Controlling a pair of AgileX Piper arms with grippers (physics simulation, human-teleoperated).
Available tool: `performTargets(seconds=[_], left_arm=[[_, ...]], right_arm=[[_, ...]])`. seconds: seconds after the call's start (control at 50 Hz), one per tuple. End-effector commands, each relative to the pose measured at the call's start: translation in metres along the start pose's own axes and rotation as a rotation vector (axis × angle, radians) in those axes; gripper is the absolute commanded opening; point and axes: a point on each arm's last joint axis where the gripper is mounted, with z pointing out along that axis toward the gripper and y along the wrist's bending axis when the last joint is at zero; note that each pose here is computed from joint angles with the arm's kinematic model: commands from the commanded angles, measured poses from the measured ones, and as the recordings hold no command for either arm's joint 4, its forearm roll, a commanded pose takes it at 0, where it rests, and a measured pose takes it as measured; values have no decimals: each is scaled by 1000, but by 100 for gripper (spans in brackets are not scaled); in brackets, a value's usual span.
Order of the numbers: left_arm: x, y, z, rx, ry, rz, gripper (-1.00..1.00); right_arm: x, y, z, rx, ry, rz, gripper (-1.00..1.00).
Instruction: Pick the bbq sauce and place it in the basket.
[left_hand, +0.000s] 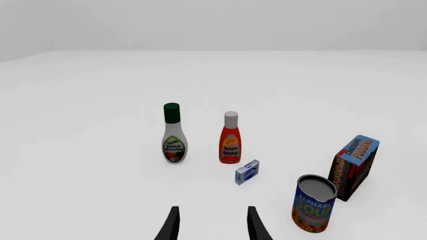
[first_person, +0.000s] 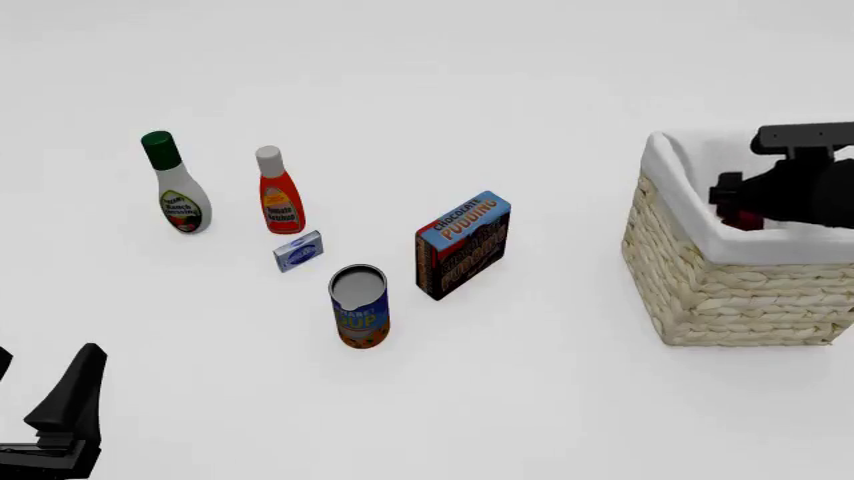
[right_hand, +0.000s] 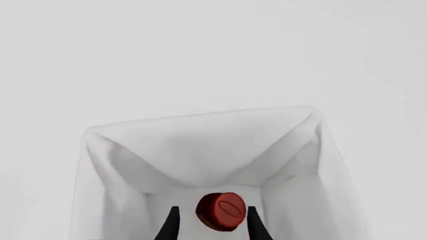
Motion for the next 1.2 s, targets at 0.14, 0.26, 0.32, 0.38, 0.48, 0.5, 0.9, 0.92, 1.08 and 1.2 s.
performTargets(seconds=[0.14,0.26,0.32,0.38,0.48,0.5,0.9,0.92,1.08,1.2], left_arm=[[0,0,0,0,0,0,100],[0,0,0,0,0,0,100],[0,0,0,0,0,0,100],[0,0,0,0,0,0,100],[0,0,0,0,0,0,100],[0,0,0,0,0,0,100],[0,0,0,0,0,0,100],[0,0,0,0,0,0,100],[0,0,0,0,0,0,100],[0,0,0,0,0,0,100]], right_arm=[[-13,-1,-16,1,-25,-8,100],[-20,-1,-25,2,-40,-18,100],[-24,-2,-29,2,-47,-22,100],[-29,-1,-35,2,-57,-28,100],[-35,-2,-45,4,-72,-33,100],[-36,-1,-47,3,-75,-35,100],[-60,0,-98,2,-153,-56,100],[-60,0,-98,2,-153,-56,100],[-67,4,-120,-5,-192,-77,100],[-70,5,-132,-7,-216,-80,100]])
